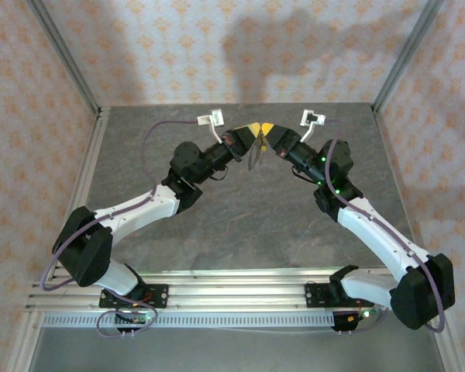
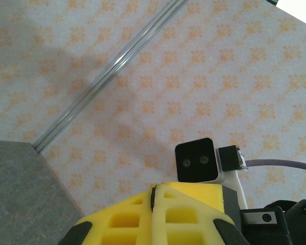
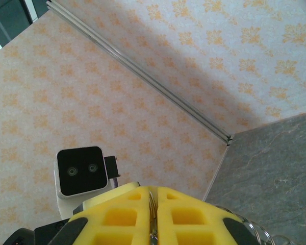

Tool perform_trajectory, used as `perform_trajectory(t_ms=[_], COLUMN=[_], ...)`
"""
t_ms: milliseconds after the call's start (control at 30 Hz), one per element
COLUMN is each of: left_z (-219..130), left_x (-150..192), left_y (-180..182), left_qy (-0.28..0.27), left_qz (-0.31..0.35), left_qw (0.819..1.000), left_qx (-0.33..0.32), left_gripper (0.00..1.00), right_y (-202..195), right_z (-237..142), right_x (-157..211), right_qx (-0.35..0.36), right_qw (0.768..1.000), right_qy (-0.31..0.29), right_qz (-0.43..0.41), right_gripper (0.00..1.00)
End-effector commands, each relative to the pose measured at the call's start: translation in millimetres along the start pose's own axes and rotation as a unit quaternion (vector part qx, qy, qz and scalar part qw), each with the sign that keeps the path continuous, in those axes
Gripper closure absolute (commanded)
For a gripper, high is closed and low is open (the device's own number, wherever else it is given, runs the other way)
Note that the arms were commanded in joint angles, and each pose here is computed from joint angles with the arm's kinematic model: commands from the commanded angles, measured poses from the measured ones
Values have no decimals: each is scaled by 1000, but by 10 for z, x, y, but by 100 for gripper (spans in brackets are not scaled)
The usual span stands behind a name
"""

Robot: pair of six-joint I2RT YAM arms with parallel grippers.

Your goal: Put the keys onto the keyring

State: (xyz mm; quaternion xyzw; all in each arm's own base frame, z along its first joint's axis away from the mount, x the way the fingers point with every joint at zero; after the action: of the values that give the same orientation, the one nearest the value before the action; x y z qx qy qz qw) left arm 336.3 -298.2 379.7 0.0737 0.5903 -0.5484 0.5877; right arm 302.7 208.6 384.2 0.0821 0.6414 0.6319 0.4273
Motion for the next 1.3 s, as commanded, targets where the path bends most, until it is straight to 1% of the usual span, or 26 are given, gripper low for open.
perform_trajectory(t_ms=[0,167,200,300,367,433,567,667,700,767,867,967,1267], left_z=[-2,12,15,35,48,41,-41,-117,-147,-196,-243,-241,-69], left_x=[-182,-175,-170,-152,-140,-132,-241,-366,-405,-471,-544,-595,-575], left_y=[-175,-180,-177,-185,-200,-170,-83,13,45,98,165,212,293], left_qy=[-32,-31,-30,-24,-13,4,12,12,15,24,46,70,171], left_qz=[6,6,6,6,14,29,55,61,66,77,92,99,83], left_qw=[999,999,999,999,999,1000,998,997,996,995,992,991,982], left_qx=[25,26,26,29,29,9,-26,-44,-51,-63,-70,-61,10], left_gripper=[100,100,100,100,100,100,85,67,63,57,53,51,50], right_y=[153,138,142,145,129,109,73,101,11,-10,-21,-42,-186], right_z=[0,4,10,34,46,58,68,60,107,129,166,226,413], right_x=[23,33,32,36,39,30,-39,-115,-130,-182,-269,-322,-364], right_qx=[-33,-33,-35,-36,-31,-24,-14,-18,-9,-6,-5,-5,-17], right_qw=[999,999,999,999,999,999,1000,1000,999,999,998,997,986], right_qy=[9,10,11,17,19,20,22,24,31,41,58,81,168], right_qz=[-13,-9,-8,-9,-8,-10,-10,-9,-4,-2,-3,-4,-4], right_gripper=[89,89,90,100,100,100,100,100,100,100,100,100,100])
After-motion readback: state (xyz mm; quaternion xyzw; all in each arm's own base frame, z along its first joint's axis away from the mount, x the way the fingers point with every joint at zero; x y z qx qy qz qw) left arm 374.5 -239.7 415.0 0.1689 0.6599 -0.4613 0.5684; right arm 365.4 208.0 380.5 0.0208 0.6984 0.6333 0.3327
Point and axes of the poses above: each hand's point on the last joint's axis, 136 mm out from that joint toward the fingers, its own z axis out along the fingers, its own y axis along the line the jaws close on, x = y × z, the point moved 3 cm from there along -z, back along the fingers, and after that the axes turned 11 degrees about z, right-handed, at the moved point
